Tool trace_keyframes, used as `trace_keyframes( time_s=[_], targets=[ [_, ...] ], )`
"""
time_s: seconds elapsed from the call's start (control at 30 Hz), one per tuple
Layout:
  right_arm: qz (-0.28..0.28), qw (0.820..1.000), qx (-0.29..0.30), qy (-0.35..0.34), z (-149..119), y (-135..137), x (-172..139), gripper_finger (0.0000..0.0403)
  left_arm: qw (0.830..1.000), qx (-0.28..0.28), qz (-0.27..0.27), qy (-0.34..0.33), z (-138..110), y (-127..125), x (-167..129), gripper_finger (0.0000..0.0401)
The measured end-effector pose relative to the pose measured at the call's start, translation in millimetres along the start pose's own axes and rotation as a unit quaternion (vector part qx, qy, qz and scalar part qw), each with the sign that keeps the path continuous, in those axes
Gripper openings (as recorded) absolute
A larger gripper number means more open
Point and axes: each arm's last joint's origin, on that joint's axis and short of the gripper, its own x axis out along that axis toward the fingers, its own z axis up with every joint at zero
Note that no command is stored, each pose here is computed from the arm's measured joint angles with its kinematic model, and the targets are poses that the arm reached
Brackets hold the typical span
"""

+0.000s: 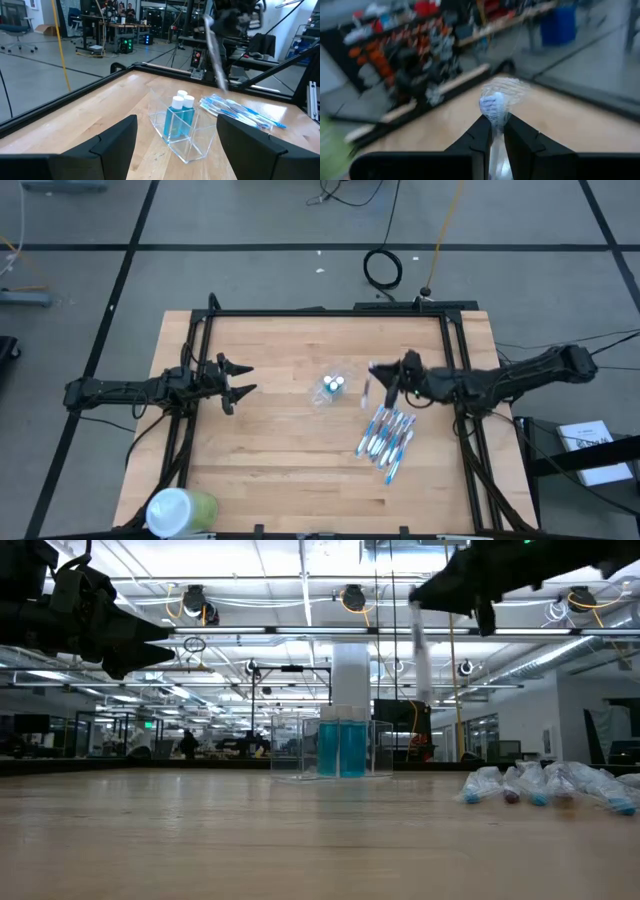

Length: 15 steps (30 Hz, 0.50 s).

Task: Pick & Place toothbrushing station
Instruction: Put the purple toothbrush into the transparent organizer

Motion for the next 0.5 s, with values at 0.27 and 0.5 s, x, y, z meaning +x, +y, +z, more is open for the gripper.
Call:
trace_keyframes(
  time_s=[0.27, 0.5],
  targets=[
    [-0.044, 0.993, -0.02, -0.104, 6.1, -23.5, 31.2, 0.0036, 1.0, 0.0, 0.0, 0.0, 0.1, 0.0, 0.0, 0.0283],
    [-0.025, 0.992, -0.019, -0.124, 6.5, -45.5, 55.8, 0.0036, 1.0, 0.0, 0.0, 0.0, 0.2, 0.0, 0.0, 0.0283]
  ],
)
